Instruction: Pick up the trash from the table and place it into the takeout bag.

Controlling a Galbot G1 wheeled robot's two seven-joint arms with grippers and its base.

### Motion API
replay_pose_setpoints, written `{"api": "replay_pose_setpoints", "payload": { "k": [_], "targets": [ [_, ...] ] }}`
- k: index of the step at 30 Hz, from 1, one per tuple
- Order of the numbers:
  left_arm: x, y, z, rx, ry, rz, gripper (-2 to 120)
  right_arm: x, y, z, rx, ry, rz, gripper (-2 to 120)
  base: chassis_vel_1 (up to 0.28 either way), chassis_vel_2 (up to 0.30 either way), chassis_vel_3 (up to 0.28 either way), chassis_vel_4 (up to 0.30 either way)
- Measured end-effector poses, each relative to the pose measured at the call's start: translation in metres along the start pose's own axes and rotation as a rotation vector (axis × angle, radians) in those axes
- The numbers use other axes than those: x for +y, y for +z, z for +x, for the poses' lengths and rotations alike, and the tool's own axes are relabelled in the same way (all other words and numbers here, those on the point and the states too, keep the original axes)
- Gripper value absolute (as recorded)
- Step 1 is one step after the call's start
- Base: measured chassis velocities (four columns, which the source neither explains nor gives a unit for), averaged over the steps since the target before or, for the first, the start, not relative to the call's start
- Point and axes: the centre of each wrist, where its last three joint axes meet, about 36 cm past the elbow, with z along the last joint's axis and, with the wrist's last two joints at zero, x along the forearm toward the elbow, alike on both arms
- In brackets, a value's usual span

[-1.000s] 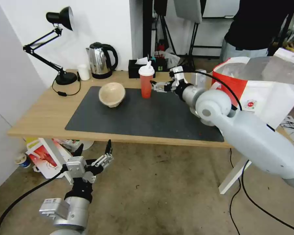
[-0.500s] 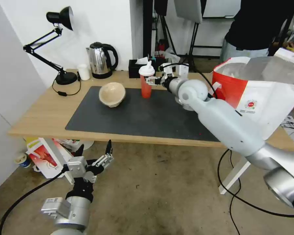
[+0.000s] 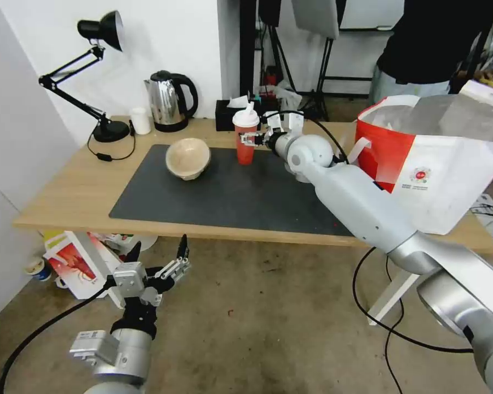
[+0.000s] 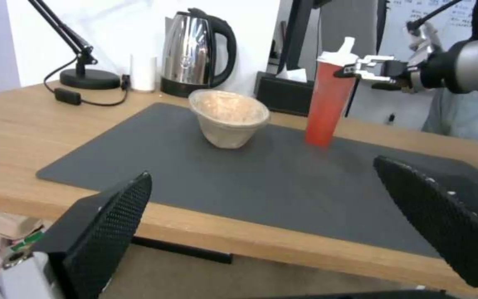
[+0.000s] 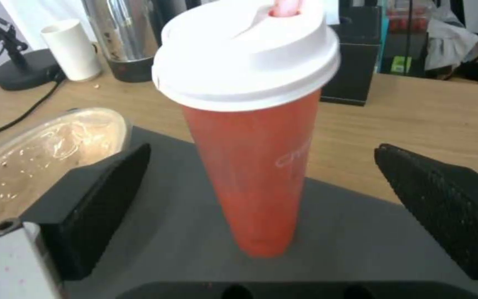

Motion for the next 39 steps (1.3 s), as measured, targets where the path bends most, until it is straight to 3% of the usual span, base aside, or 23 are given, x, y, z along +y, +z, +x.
{"api": "replay_pose_setpoints", "payload": {
  "k": [20,39],
  "targets": [
    [-0.002,0.003,-0.001,0.003,-0.002,0.01,100,0.011,0.007,-0.038,0.005,-0.015,0.01,100,0.0,0.0,0.0,0.0],
    [-0.002,0.004,0.0,0.003,0.006,0.011,100,-0.002,0.006,-0.059,-0.014,0.001,0.014,100,0.0,0.0,0.0,0.0]
  ]
}}
